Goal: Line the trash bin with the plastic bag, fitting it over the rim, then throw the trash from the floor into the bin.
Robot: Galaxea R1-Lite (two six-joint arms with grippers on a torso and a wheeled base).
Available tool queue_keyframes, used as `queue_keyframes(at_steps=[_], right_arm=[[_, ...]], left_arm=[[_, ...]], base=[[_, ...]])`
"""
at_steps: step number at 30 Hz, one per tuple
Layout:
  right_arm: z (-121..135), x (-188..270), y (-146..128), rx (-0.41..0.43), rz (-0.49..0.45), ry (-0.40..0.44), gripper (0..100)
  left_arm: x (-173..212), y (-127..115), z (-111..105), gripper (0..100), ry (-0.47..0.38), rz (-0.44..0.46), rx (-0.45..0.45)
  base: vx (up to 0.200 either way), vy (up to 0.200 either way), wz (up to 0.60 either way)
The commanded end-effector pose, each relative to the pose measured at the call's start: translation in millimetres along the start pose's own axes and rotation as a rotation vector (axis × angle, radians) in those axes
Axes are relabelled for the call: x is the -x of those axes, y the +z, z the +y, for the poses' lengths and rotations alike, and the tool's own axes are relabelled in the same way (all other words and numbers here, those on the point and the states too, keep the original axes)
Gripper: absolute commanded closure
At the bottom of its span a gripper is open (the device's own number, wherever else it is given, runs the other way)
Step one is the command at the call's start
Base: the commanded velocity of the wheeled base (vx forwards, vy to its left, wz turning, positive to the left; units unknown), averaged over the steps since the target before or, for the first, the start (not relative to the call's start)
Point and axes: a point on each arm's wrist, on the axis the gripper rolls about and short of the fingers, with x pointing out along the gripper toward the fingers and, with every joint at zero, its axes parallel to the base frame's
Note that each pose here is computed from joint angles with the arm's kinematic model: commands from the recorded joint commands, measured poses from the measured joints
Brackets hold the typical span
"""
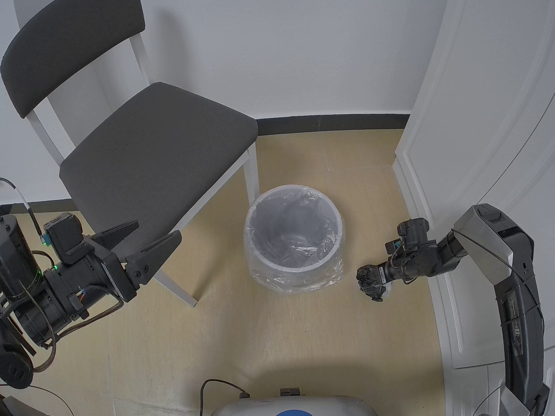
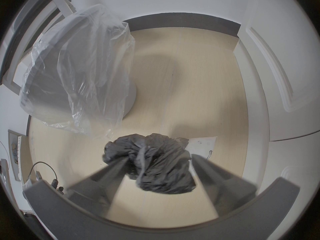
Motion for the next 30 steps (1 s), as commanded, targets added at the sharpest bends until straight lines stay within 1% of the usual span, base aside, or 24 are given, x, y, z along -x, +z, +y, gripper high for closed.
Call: queue_keyframes(at_steps=[1, 7, 12, 15, 16, 17, 19, 20, 21, 24, 26, 27, 28, 29, 30], right_arm=[[0, 0, 1, 0.000, -0.005, 0.000, 100], [0, 7, 1, 0.003, -0.005, -0.003, 100], [1, 72, 38, 0.019, -0.096, -0.024, 100], [6, 126, 63, 0.058, -0.178, -0.043, 100], [6, 129, 64, 0.063, -0.183, -0.045, 100], [8, 160, 72, 0.131, -0.222, -0.063, 100], [13, 198, 79, 0.237, -0.266, -0.088, 100], [16, 215, 81, 0.282, -0.277, -0.099, 100], [18, 220, 82, 0.298, -0.279, -0.100, 100], [35, 283, 92, 0.504, -0.306, -0.134, 100], [42, 307, 101, 0.633, -0.324, -0.172, 100], [43, 308, 101, 0.645, -0.324, -0.175, 100], [51, 324, 111, 0.787, -0.354, -0.212, 100], [55, 327, 116, 0.860, -0.370, -0.229, 100], [58, 330, 122, 0.959, -0.393, -0.249, 100]], left_arm=[[-1, -1, 0, 0, 0.001, 0.006, 0.002], [-1, 0, 0, 0, 0.001, 0.003, 0.001], [1, 3, -1, 0, -0.003, -0.015, -0.002], [4, 6, -2, 0, -0.008, -0.034, -0.006], [4, 6, -2, 0, -0.010, -0.035, -0.006], [6, 7, -4, 0, -0.015, -0.046, -0.012], [7, 9, -7, 0, -0.032, -0.060, -0.017], [8, 10, -8, 0, -0.037, -0.066, -0.020], [9, 10, -8, 0, -0.037, -0.068, -0.022], [11, 13, -9, 0, -0.039, -0.084, -0.028], [12, 14, -9, 0, -0.042, -0.090, -0.029], [12, 14, -9, 0, -0.041, -0.090, -0.029], [12, 14, -8, 0, -0.036, -0.091, -0.022], [11, 14, -7, 0, -0.033, -0.087, -0.018], [9, 14, -6, 0, -0.024, -0.086, -0.016]], base=[[0.000, 0.000, 0.00], [0.000, 0.000, 0.00], [0.000, 0.000, 0.00], [0.000, 0.000, 0.00], [0.000, 0.000, 0.00], [0.000, 0.000, 0.00], [0.000, 0.000, 0.00], [0.000, 0.000, 0.00], [0.000, 0.000, 0.00], [0.000, 0.000, 0.00], [0.000, 0.000, 0.00], [0.000, 0.000, 0.00], [0.000, 0.000, 0.00], [0.000, 0.000, 0.00], [0.000, 0.000, 0.00]])
